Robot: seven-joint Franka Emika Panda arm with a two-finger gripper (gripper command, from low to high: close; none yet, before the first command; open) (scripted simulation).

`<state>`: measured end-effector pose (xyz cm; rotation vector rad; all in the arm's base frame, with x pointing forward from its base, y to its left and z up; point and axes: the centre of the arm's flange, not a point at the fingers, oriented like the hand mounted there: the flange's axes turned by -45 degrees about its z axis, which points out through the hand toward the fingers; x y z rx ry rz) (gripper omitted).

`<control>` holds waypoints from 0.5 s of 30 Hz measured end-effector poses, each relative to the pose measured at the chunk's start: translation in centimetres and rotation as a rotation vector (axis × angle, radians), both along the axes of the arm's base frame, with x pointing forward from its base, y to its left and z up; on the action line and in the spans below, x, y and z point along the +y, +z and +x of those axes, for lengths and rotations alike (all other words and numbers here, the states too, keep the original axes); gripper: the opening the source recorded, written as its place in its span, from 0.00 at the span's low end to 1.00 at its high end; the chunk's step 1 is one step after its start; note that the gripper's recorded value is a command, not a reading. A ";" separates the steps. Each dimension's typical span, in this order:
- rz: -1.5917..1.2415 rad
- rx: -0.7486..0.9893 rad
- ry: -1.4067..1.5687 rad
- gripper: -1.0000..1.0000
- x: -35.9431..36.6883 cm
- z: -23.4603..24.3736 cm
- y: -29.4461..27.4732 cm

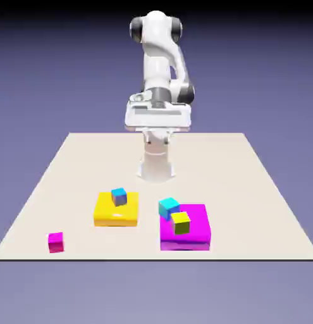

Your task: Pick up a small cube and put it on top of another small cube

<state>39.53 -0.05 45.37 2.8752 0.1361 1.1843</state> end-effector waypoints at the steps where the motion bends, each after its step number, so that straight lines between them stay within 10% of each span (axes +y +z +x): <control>1: -0.024 0.013 0.022 0.50 -0.4 0.5 -0.4; 15: -0.362 0.209 0.352 0.50 -7.5 6.4 -7.4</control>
